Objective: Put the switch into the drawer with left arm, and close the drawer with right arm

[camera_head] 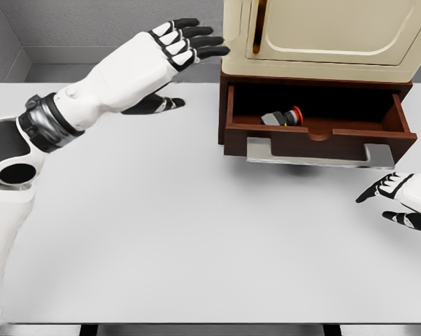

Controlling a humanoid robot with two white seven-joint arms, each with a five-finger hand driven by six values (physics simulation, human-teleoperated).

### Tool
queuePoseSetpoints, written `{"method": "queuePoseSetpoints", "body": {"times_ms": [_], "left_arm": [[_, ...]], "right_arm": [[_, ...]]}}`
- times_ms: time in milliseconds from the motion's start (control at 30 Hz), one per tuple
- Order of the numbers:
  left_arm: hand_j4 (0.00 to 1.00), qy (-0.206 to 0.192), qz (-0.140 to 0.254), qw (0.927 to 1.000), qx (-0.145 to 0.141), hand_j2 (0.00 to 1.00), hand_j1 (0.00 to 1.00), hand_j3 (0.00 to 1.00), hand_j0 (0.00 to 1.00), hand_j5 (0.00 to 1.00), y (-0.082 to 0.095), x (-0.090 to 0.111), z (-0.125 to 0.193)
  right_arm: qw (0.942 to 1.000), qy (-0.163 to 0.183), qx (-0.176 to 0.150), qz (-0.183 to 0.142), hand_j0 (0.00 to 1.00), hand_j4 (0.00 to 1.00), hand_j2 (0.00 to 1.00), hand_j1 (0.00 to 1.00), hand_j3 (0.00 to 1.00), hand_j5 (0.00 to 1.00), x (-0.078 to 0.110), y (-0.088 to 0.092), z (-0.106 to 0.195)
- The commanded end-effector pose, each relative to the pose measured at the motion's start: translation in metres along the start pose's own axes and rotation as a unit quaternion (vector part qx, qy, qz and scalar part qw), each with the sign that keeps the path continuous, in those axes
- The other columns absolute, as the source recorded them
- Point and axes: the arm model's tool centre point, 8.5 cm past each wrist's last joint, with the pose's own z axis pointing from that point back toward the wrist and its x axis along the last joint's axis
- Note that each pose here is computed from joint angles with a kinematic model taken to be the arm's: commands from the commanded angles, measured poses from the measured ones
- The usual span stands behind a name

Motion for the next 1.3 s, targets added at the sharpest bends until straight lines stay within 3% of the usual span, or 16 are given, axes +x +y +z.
{"method": "queuePoseSetpoints", "body": {"times_ms": [0,33,67,167,300,333,700,1033,1267], "left_arm": [[1.0,0.03,-0.012,0.9985,0.045,1.0,1.0,1.0,1.0,1.0,0.049,-0.026,0.044],[1.0,0.045,-0.013,0.9977,0.048,1.0,1.0,1.0,1.0,1.0,0.054,-0.031,0.058],[1.0,0.072,-0.007,0.9967,0.035,1.0,1.0,1.0,1.0,1.0,0.048,-0.036,0.081],[1.0,0.154,0.024,0.9878,-0.006,1.0,1.0,1.0,1.0,1.0,0.013,-0.04,0.144],[1.0,0.272,0.087,0.9572,-0.047,1.0,1.0,1.0,1.0,1.0,-0.031,-0.063,0.227],[1.0,0.279,0.09,0.9548,-0.048,1.0,1.0,1.0,1.0,1.0,-0.033,-0.065,0.232],[1.0,0.284,0.103,0.9525,-0.038,1.0,1.0,1.0,1.0,1.0,-0.042,-0.061,0.233],[1.0,0.286,0.106,0.9514,-0.041,1.0,1.0,1.0,1.0,1.0,-0.045,-0.059,0.236],[1.0,0.287,0.109,0.9508,-0.042,1.0,1.0,1.0,1.0,1.0,-0.047,-0.058,0.237]], "right_arm": [[1.0,-0.001,-0.002,-0.002,0.67,0.67,0.67,0.67,0.67,0.67,0.0,-0.001,0.0],[1.0,0.0,0.0,-0.001,0.67,0.67,0.67,0.67,0.67,0.67,0.0,-0.001,0.0],[1.0,0.0,0.002,0.001,0.67,0.67,0.67,0.67,0.67,0.67,0.0,-0.003,0.001],[0.9999,0.003,0.008,0.008,0.68,0.68,0.68,0.68,0.68,0.68,-0.003,-0.006,0.002],[0.9998,0.002,0.014,0.016,0.71,0.71,0.71,0.71,0.71,0.71,-0.003,-0.011,0.003],[0.9997,0.001,0.013,0.019,0.71,0.71,0.71,0.71,0.71,0.71,-0.002,-0.013,0.002],[0.9996,-0.013,0.011,0.023,0.69,0.69,0.69,0.69,0.69,0.69,0.006,-0.01,-0.004],[0.9992,-0.018,-0.019,0.032,0.69,0.69,0.69,0.69,0.69,0.69,0.006,-0.027,-0.01],[0.9995,0.002,0.01,0.028,0.7,0.7,0.7,0.7,0.7,0.7,-0.006,-0.015,-0.003]]}}
